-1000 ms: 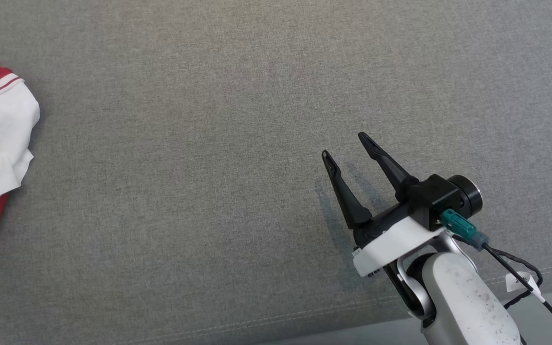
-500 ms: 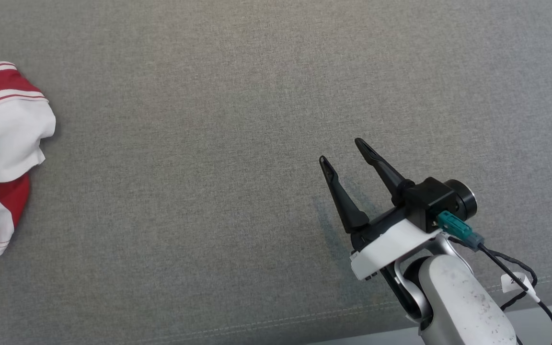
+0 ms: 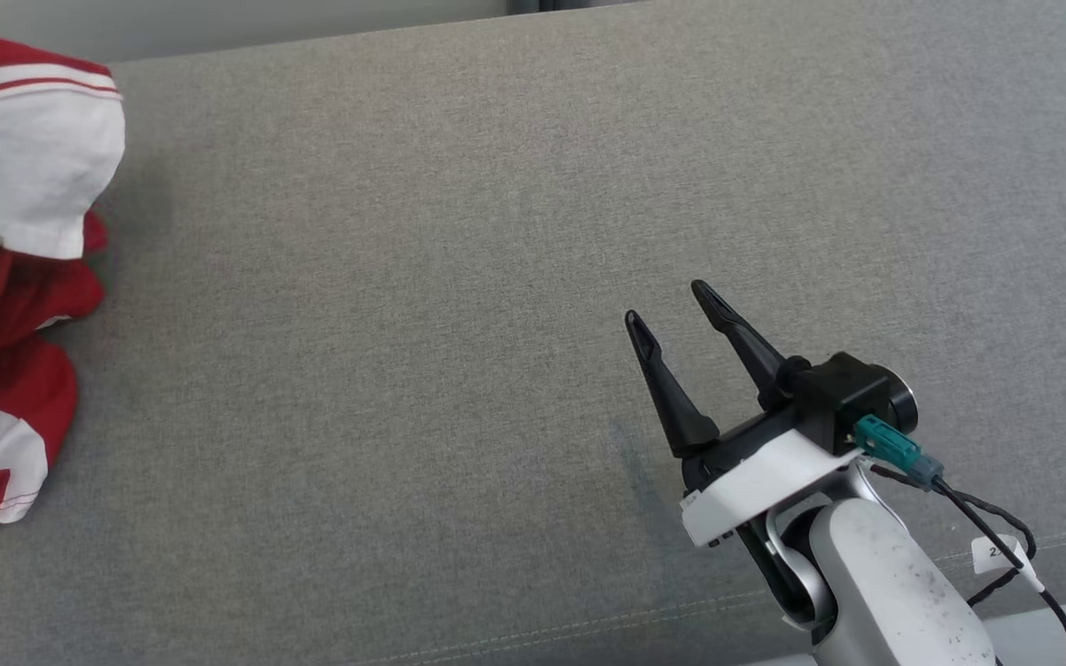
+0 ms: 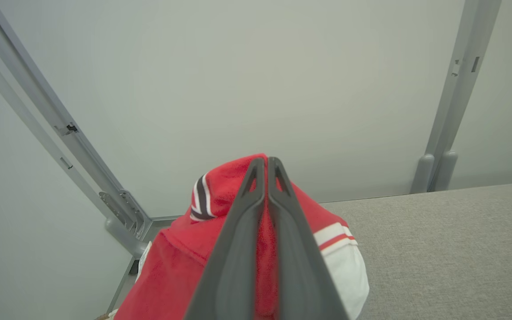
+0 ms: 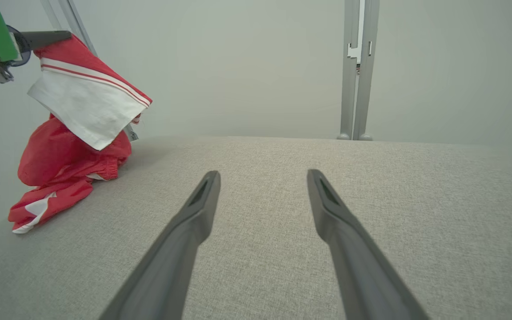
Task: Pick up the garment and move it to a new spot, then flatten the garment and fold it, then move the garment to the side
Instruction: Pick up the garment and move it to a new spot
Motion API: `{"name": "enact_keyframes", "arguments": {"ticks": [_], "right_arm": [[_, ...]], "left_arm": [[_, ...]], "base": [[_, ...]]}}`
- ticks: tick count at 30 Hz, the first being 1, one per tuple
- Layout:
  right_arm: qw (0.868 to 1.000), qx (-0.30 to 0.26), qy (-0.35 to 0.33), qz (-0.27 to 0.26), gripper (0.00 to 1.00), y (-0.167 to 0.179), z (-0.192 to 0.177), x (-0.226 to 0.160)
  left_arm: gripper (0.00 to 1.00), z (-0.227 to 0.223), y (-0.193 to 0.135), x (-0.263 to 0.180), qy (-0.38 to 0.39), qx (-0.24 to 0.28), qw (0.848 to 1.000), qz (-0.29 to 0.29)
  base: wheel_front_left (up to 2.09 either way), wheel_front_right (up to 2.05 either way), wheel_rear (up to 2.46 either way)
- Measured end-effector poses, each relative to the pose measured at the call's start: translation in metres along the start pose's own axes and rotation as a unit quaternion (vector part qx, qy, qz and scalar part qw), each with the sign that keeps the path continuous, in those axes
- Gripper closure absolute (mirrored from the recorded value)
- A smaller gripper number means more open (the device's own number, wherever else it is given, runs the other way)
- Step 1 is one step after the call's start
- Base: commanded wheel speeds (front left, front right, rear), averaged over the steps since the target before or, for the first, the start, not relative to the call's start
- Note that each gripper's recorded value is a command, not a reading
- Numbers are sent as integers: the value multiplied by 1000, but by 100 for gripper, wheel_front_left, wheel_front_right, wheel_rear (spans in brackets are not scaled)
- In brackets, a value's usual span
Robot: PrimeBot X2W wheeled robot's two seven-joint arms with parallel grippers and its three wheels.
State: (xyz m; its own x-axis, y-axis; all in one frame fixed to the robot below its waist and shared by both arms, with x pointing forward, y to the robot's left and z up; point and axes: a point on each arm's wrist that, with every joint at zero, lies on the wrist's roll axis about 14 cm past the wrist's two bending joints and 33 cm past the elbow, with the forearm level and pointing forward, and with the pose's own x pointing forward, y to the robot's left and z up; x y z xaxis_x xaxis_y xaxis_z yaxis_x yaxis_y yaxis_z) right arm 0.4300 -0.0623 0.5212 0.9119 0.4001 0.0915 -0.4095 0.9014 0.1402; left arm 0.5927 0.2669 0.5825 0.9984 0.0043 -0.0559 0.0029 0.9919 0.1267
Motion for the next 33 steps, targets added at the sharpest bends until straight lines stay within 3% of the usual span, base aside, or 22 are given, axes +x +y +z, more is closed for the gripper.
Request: {"name": "enact_keyframes", "arguments": {"ticks": [8, 17, 26, 33], "right_arm": [[999, 6, -16, -28, 0, -14, 9, -15], [997, 1, -32, -73, 0, -38, 20, -35], [992, -5, -46, -113, 0, -59, 31, -58], [989, -8, -53, -136, 0, -70, 35, -70]], "left_arm": [[100, 55, -63, 4, -66, -4, 994, -86], [100, 92, -150, -13, -108, -28, 973, -202], [100, 94, -249, -49, -109, -57, 938, -323], [100, 75, -309, -80, -83, -106, 915, -381]], "base": [[0, 0, 0], [0, 0, 0], [0, 0, 0], [0, 0, 0]]}}
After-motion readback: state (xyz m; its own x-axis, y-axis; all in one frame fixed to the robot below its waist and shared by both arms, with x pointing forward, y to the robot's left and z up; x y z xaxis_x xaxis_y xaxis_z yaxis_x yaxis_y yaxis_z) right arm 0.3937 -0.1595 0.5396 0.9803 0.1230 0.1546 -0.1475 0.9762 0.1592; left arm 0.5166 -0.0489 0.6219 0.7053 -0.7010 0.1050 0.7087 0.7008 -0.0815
